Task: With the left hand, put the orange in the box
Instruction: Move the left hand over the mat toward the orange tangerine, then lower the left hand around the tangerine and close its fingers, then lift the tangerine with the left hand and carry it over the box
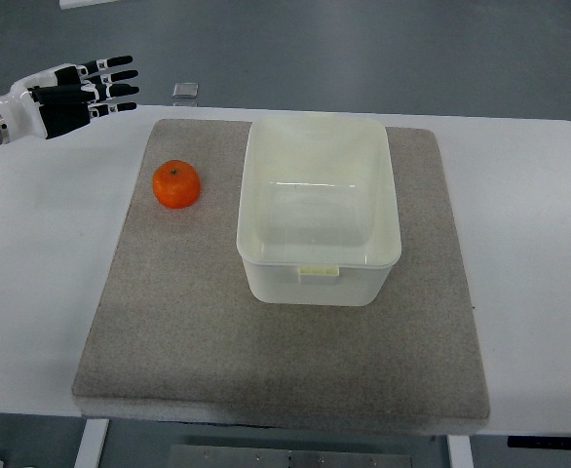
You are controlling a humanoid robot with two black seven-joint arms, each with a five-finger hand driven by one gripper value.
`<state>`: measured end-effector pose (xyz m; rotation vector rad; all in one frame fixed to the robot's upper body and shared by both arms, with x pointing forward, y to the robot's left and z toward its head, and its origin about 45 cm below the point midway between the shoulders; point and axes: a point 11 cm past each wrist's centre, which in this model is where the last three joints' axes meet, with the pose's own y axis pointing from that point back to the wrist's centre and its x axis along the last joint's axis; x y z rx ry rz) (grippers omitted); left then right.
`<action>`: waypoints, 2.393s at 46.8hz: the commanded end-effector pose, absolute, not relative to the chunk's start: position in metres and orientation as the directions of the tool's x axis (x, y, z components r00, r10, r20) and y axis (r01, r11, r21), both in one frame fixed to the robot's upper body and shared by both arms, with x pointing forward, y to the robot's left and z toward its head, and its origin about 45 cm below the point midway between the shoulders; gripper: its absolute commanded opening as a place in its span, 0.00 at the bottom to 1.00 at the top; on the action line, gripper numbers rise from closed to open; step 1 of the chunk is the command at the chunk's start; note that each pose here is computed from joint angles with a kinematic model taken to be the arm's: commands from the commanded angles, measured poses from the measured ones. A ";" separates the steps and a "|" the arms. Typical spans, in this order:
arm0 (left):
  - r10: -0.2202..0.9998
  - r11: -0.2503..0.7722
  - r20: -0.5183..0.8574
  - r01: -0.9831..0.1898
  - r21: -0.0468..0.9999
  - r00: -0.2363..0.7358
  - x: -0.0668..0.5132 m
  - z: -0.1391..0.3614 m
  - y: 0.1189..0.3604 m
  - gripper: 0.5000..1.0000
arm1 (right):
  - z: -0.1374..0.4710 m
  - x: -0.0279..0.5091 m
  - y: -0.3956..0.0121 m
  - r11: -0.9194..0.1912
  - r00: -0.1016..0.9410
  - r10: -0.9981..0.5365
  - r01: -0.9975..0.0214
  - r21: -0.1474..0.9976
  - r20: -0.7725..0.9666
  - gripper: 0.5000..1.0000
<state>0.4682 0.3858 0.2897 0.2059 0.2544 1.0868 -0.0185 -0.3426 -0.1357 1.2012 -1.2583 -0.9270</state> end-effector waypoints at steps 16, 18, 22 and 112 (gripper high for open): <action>0.577 0.505 0.490 -0.757 0.415 0.654 0.461 0.300 0.357 0.98 | -0.136 -0.018 -0.343 0.177 0.126 -0.974 -0.108 0.978 0.190 0.86; 0.529 0.499 0.525 -0.745 0.443 0.667 0.460 0.298 0.354 0.98 | -0.136 -0.018 -0.343 0.177 0.126 -0.974 -0.108 0.978 0.190 0.86; 0.425 0.476 0.593 -0.726 0.496 0.684 0.458 0.291 0.347 0.98 | -0.136 -0.018 -0.343 0.177 0.126 -0.974 -0.108 0.978 0.190 0.86; -0.085 0.686 0.937 -0.662 0.302 0.339 0.439 0.389 0.204 0.00 | -0.136 -0.018 -0.343 0.177 0.126 -0.974 -0.108 0.978 0.190 0.86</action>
